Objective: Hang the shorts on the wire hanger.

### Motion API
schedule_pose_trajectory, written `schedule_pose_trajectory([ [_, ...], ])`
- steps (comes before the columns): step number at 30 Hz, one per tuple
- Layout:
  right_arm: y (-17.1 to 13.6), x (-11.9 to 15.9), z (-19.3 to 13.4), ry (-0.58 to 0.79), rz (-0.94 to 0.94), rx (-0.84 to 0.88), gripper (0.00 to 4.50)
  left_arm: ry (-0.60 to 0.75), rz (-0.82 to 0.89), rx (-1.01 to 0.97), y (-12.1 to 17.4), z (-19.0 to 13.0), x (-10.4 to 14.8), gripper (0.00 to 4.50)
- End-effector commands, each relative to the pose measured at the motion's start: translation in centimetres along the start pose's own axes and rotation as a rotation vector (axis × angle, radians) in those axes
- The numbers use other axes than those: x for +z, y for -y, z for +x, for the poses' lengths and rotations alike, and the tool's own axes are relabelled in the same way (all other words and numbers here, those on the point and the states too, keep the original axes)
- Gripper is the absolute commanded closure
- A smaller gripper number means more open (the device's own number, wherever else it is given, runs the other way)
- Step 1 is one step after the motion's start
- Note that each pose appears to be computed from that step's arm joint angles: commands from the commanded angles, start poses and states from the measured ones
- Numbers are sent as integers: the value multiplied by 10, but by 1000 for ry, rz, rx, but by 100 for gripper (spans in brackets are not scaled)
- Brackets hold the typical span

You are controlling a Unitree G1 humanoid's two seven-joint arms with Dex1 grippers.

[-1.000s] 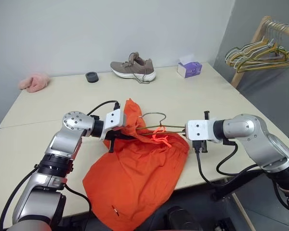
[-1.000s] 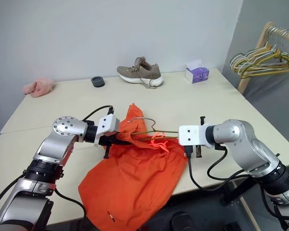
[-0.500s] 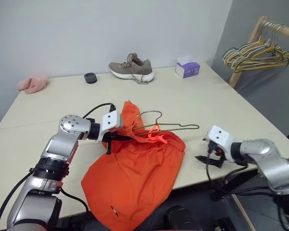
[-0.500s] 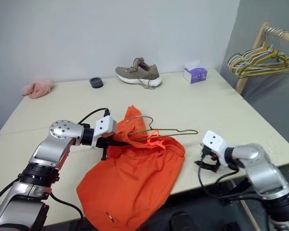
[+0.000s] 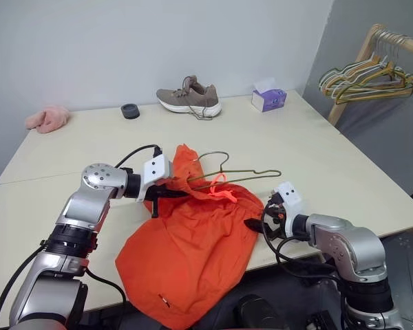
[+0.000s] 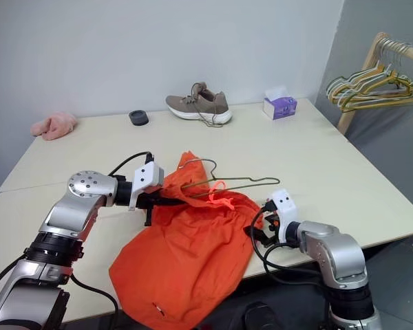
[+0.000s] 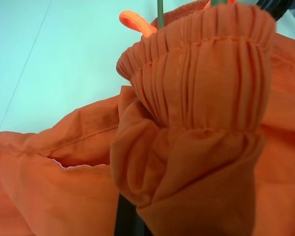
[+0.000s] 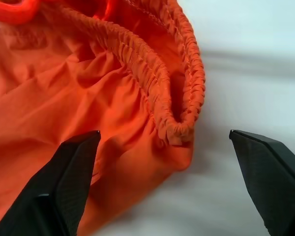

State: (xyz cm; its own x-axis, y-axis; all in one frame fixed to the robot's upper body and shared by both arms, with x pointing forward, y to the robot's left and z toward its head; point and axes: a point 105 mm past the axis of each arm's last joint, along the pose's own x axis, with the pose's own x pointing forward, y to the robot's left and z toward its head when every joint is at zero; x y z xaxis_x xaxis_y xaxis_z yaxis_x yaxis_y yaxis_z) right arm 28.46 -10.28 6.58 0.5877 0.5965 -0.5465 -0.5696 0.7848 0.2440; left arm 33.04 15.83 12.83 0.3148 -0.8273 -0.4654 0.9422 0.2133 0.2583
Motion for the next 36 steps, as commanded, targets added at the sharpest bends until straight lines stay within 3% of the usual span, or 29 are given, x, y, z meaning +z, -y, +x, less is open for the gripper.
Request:
schedule_pose_trajectory([
  [1,-1,10,3,43,-31,-29,94,47,26,46,-8,-11,16,450],
  [11,21,21,-4,119,-152,-156,448,111,-167,-19,7,-33,22,450],
  [17,51,35,-23,151,-158,-229,448,36,-208,-127,22,-56,18,450],
  [36,58,55,-40,222,-177,-275,448,-154,-119,-83,13,-69,-12,450],
])
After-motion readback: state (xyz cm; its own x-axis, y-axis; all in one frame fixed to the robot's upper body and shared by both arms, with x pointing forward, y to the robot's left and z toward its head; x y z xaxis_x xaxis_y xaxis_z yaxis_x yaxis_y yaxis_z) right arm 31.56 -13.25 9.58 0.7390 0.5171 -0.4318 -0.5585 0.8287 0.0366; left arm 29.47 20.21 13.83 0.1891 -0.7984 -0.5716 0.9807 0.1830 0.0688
